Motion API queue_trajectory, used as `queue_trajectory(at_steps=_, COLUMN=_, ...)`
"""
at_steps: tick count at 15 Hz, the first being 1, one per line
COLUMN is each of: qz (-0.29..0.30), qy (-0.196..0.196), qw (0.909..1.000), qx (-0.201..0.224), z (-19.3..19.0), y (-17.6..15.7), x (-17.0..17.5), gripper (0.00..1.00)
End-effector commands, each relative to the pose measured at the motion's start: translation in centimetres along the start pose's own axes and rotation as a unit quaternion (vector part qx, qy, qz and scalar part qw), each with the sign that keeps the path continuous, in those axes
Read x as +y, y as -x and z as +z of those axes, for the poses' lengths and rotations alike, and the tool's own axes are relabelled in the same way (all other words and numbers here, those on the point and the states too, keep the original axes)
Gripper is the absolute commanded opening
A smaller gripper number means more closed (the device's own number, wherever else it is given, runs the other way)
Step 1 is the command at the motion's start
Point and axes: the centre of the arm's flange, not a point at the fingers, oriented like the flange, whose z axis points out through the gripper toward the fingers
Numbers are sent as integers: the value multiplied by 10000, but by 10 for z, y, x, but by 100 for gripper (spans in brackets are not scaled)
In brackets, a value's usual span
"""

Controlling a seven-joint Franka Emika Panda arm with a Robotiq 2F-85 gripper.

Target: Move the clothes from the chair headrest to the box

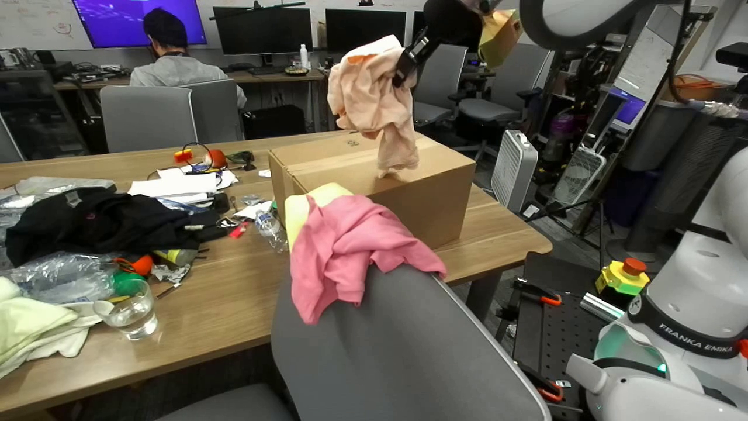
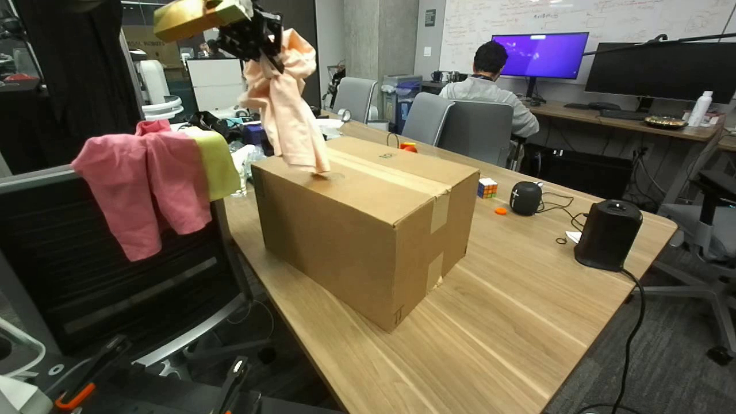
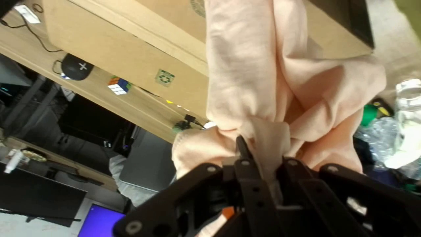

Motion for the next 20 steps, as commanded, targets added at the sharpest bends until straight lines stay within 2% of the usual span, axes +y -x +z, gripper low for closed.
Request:
queue_trajectory(at_steps=1, qz=256, qy=693, qw=9972, qx=68, z=24, y=-27, x=24, gripper=13)
queue_trajectory(at_steps=7, qz=656, qy=1662, qw=9839, qx=29, z=38, y=-33, x=74, gripper=12)
queue_trajectory(at_steps=9, qz=638, qy=1806, qw=9815, qx=-14, z=38, y=-31, x=82, gripper=39)
queue_trajectory(at_steps=14, qz=353, qy=1953, qw=9801, qx=-95, z=36, y=-24, x=87, gripper=75)
queue_trajectory(at_steps=17, qz=110, qy=1962, qw=9798, qx=-381, z=32, y=-15, x=84, gripper=99)
queue_trajectory(at_steps=20, qz=-397, qy=1804, qw=9793, qx=-826, z=33, y=2, x=62, gripper=100)
